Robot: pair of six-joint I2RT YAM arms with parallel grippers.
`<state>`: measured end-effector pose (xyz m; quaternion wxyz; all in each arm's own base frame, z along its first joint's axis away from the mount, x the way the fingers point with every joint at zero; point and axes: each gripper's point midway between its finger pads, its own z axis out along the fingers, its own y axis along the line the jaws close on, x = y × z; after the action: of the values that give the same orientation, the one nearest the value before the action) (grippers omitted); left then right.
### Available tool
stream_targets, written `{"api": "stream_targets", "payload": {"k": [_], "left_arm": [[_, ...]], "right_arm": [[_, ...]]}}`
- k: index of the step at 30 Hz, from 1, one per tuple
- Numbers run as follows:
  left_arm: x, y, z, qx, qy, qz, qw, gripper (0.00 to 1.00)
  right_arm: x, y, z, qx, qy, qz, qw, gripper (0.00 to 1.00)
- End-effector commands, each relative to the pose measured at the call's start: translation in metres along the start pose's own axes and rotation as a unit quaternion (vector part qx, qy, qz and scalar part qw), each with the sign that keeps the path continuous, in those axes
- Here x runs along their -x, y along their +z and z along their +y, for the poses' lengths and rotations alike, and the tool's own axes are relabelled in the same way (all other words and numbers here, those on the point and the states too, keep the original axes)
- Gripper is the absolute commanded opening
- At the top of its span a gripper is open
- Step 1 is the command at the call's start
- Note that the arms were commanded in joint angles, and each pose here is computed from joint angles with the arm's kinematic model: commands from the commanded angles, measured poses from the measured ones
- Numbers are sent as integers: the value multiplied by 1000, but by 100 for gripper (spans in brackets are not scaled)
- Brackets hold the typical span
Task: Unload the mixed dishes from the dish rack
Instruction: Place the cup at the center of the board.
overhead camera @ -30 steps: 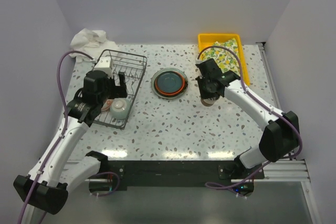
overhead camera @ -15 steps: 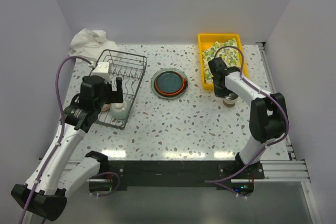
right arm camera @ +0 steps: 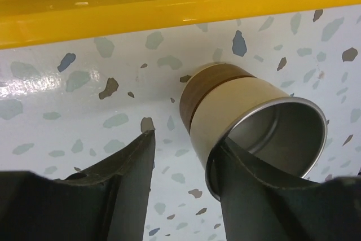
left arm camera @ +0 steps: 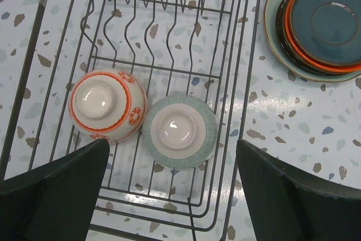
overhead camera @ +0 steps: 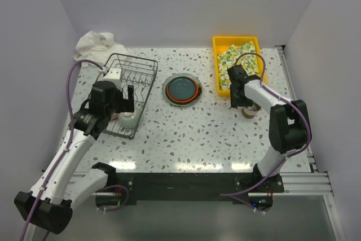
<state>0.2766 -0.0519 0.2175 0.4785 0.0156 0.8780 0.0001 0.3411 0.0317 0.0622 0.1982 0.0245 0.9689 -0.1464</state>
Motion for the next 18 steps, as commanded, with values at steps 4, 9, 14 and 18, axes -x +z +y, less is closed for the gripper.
{"api": "stream_targets", "payload": {"k": [4,9,14,18], "left_arm": [[-1,14,-7,-6,-19,9,1000,100],[-11,22,-9,5,-60,34,998,100],[-28,34,-6,-4,-122,56,991,100],[-38,43,1,-11,-190,67,979,100]], "right_arm": [[24,-41,-4,29,47,-58,997,69],[34,-71,-5,65,72,-101,990,81],[45,-106,1,129,92,-163,974,87],[45,-119,9,169,97,-185,963,91]]}}
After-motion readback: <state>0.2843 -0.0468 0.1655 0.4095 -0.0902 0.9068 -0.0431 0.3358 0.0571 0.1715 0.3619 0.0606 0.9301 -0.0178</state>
